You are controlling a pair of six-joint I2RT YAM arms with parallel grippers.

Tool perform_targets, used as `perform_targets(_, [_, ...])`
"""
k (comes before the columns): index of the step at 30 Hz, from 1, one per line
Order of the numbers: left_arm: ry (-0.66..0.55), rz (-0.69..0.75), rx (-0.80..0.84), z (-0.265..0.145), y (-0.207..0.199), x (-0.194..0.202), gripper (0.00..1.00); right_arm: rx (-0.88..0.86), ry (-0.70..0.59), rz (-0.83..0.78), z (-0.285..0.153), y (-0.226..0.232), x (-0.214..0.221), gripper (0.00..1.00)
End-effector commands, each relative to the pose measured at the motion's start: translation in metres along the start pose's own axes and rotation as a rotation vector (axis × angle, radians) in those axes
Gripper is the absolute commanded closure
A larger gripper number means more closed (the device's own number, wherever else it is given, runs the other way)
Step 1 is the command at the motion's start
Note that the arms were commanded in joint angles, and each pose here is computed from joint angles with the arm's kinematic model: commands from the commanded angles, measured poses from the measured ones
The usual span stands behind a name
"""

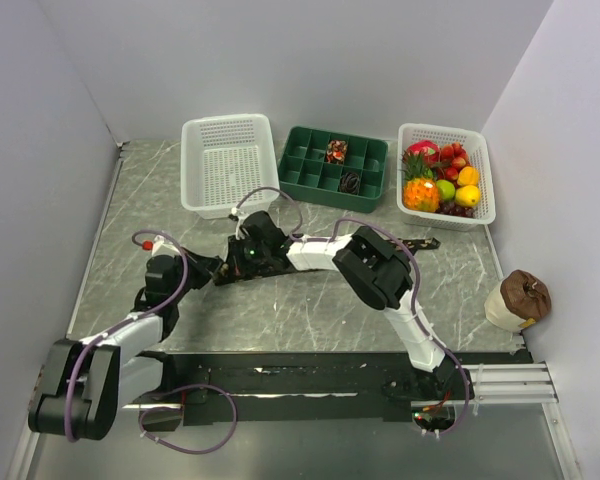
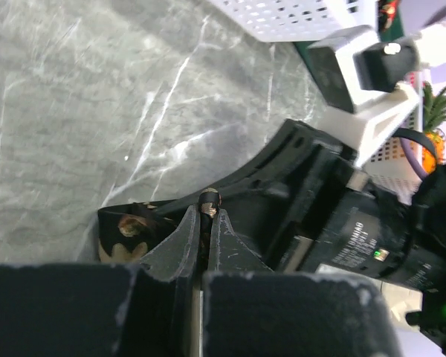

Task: Roll the ties
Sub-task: Roll the tie at the center of the board.

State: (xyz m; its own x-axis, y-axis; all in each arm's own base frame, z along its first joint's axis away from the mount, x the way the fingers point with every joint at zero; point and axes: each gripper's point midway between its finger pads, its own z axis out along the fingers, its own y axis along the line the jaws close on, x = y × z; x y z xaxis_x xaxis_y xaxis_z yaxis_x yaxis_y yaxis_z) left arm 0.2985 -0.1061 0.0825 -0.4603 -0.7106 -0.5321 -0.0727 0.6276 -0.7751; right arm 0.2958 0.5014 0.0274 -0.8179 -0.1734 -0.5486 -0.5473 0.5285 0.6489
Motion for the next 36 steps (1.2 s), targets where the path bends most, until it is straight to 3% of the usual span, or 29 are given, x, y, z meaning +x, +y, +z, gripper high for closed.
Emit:
perform_targets(1, [-0.046, -0.023, -0.019, 0.006, -0.001, -0.006, 0.99, -0.013, -0.040, -0.019, -0.020, 0.015, -0.019, 1.00])
perform_targets(7, [-0.091, -0.006, -0.075, 0.008, 0.001, -0.019, 0.99, 0.034, -0.052, -0.077, -0.038, 0.025, -0.038, 1.00])
perform_targets(20, [-0.065, 0.060, -0.079, 0.017, -0.003, -0.015, 0.99, 0.081, -0.103, -0.096, -0.083, 0.016, -0.066, 1.00])
perform_targets(36, [0.015, 0.070, -0.065, 0.036, -0.013, 0.019, 0.99, -0.076, -0.063, -0.118, -0.089, 0.035, -0.039, 1.00])
